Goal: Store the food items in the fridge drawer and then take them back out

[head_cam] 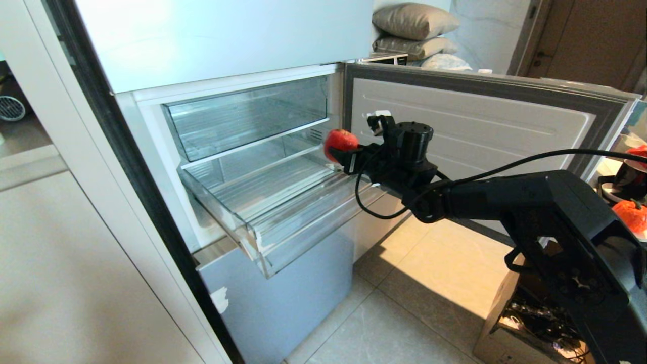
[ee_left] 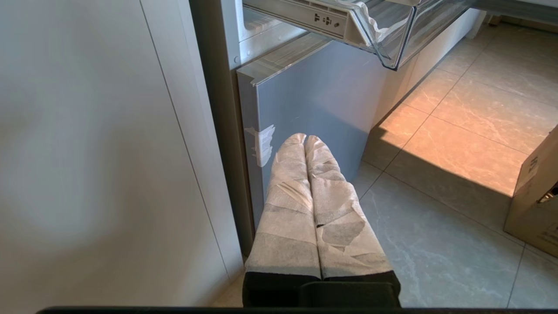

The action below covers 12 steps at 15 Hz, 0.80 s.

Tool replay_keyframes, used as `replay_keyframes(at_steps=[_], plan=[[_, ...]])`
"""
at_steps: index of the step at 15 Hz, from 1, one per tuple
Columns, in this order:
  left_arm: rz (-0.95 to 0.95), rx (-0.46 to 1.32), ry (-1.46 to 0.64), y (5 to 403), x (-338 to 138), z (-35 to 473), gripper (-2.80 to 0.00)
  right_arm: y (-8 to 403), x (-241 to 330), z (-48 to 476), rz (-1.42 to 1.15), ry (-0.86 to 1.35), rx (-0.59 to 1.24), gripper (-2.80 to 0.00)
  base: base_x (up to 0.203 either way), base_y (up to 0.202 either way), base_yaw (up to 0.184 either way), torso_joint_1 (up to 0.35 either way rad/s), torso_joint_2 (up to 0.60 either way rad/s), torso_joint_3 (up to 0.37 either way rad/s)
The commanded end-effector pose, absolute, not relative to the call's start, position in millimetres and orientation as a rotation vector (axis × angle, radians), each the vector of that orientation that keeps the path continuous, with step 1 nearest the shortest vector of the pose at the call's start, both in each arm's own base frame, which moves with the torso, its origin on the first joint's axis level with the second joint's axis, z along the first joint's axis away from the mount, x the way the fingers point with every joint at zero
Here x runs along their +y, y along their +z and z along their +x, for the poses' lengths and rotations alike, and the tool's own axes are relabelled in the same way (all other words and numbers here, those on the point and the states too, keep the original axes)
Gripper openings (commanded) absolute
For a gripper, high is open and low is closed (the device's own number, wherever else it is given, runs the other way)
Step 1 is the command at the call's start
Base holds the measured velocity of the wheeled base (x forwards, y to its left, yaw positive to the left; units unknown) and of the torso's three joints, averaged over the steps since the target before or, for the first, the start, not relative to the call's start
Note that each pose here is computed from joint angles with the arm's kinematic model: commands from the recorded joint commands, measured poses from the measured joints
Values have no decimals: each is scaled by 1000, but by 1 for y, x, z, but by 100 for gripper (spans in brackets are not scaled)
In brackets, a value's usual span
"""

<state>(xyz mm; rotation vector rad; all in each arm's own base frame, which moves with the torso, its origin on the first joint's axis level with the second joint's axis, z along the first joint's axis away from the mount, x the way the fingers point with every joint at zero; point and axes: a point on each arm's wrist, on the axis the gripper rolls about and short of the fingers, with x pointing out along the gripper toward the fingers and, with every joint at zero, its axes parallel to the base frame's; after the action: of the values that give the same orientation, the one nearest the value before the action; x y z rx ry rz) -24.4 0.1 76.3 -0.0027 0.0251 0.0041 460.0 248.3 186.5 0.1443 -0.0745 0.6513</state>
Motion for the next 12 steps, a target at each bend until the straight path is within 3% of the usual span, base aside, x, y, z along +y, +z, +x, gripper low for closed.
replay_keyframes(at_steps=[1, 8, 11, 12], plan=[[-3, 25, 5, 76, 0, -24, -280, 189, 249, 459, 148, 655, -82, 0, 0, 0, 0, 0, 0, 0], [-3, 26, 4, 76, 0, -24, -280, 193, 249, 457, 155, 652, -88, 0, 0, 0, 0, 0, 0, 0], [-3, 25, 4, 76, 0, -24, -280, 225, 247, 438, 167, 655, -131, 0, 0, 0, 0, 0, 0, 0], [-3, 25, 4, 76, 0, -24, -280, 243, 244, 423, 167, 660, -148, -280, 0, 0, 0, 0, 0, 0]])
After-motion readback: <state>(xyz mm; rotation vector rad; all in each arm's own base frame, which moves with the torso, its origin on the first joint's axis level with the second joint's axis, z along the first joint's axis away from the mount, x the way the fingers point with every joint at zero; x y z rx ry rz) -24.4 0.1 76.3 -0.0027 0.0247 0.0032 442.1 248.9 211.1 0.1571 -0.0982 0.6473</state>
